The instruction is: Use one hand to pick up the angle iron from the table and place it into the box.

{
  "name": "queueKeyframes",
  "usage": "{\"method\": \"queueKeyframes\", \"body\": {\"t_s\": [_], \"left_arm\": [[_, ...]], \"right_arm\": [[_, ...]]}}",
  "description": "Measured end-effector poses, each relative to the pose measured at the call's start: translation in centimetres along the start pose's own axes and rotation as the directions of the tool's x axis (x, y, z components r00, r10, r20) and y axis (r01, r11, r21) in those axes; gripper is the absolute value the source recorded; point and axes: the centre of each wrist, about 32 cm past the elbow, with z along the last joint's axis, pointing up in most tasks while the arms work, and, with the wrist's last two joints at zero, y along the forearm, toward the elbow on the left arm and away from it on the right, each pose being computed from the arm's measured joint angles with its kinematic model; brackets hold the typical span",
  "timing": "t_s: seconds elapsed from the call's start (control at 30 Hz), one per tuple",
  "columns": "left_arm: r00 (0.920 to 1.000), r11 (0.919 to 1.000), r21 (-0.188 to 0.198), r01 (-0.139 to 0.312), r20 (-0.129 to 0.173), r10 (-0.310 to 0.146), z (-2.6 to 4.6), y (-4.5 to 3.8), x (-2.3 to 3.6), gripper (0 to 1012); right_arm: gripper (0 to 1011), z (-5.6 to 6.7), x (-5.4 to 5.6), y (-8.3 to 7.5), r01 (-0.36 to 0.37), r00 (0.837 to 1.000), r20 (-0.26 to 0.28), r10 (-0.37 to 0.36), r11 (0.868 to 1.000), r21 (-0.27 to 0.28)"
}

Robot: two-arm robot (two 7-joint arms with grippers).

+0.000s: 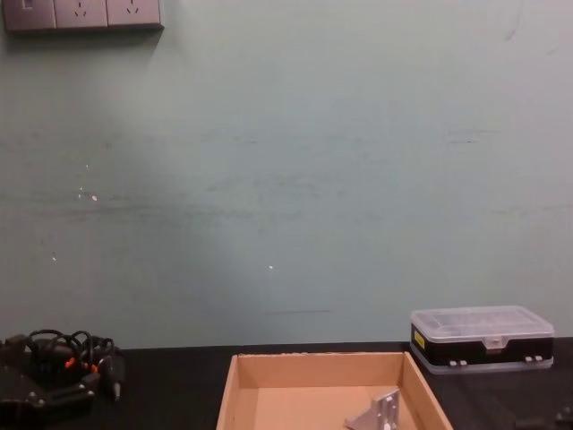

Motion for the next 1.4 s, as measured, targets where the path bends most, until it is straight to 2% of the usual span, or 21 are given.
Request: {"method": "queueKeyframes", "body": {"t_s": [0.2,0.3,0.5,0.83,1.4], "left_arm": [[1.0,1.0,0.0,0.0,0.0,0.0,0.0,0.0,0.0,1011],[1.0,1.0,0.0,0.0,0.0,0.0,0.0,0.0,0.0,1011],[1.0,1.0,0.0,0.0,0.0,0.0,0.0,0.0,0.0,1011],[1.0,1.0,0.0,0.0,0.0,0.0,0.0,0.0,0.0,1011],[1.0,1.0,0.0,0.0,0.0,0.0,0.0,0.0,0.0,1011]], "right_arm": [[1002,-0.5,-0.9,0.4,-0.007,1.0,-0.02,0.006,0.999,-0.052],[1002,-0.9,-1.4,1.1,-0.004,1.0,-0.025,0.002,0.996,-0.088],[1002,-1.2,-1.9,2.0,0.004,1.0,-0.025,-0.007,0.993,-0.119],[1002,-1.6,-2.0,3.4,0.031,1.0,-0.001,-0.031,0.989,-0.148],[1002,-2.0,-1.4,5.7,0.055,0.998,0.013,-0.054,0.988,-0.144]]}}
